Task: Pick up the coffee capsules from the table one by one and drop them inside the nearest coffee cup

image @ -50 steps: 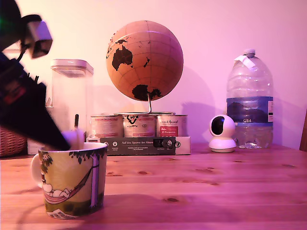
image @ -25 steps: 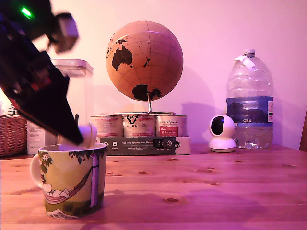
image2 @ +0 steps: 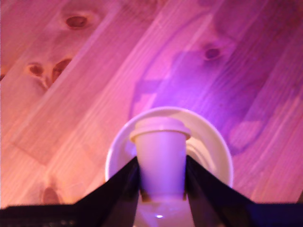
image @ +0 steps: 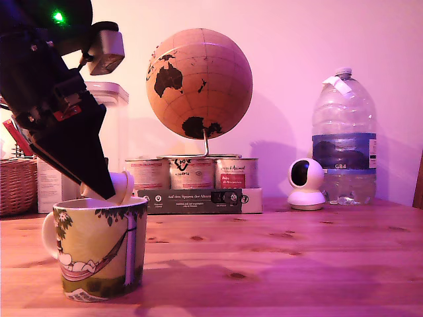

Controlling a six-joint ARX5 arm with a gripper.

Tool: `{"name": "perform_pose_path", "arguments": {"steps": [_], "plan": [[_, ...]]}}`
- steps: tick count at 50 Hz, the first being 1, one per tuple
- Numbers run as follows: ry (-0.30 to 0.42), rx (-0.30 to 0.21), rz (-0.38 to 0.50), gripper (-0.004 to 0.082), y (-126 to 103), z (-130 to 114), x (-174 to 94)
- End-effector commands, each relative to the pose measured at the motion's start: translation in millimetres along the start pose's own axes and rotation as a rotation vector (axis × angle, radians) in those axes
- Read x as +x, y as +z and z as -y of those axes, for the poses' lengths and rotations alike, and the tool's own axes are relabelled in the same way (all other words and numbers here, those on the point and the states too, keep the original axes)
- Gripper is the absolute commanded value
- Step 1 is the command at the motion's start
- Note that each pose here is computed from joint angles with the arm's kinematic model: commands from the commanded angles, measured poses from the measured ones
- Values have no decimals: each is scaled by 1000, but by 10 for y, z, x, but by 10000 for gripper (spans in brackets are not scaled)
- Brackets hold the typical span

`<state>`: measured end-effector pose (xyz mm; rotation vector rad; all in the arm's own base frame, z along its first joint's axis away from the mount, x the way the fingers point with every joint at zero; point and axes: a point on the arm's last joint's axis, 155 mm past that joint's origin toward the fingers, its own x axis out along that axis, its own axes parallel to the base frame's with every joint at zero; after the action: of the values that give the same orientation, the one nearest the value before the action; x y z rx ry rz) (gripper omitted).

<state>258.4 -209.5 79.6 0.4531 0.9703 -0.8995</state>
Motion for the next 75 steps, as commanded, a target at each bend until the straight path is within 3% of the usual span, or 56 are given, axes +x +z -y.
{"name": "perform_pose_path", "arguments": {"steps": [1,3,5,11,14,29,37,40,43,52,59,75], "plan": [[-7,3,-14,129,-27,9,49],[-7,3,-13,149,-24,9,49],[-7,3,-13,222,-25,9,49],[-6,-15,-10,623,-15,5,49],[-5,-14,-3,724,2,2,49],[2,-26,17,730,51,-14,44],[17,-72,65,722,159,-42,-16],[28,-71,92,672,215,-67,-59],[38,-70,114,557,254,-91,-116],[52,-78,183,-12,354,-153,-302],[97,-106,251,-19,443,-315,-465],[179,-117,409,-19,704,-571,-688]]}}
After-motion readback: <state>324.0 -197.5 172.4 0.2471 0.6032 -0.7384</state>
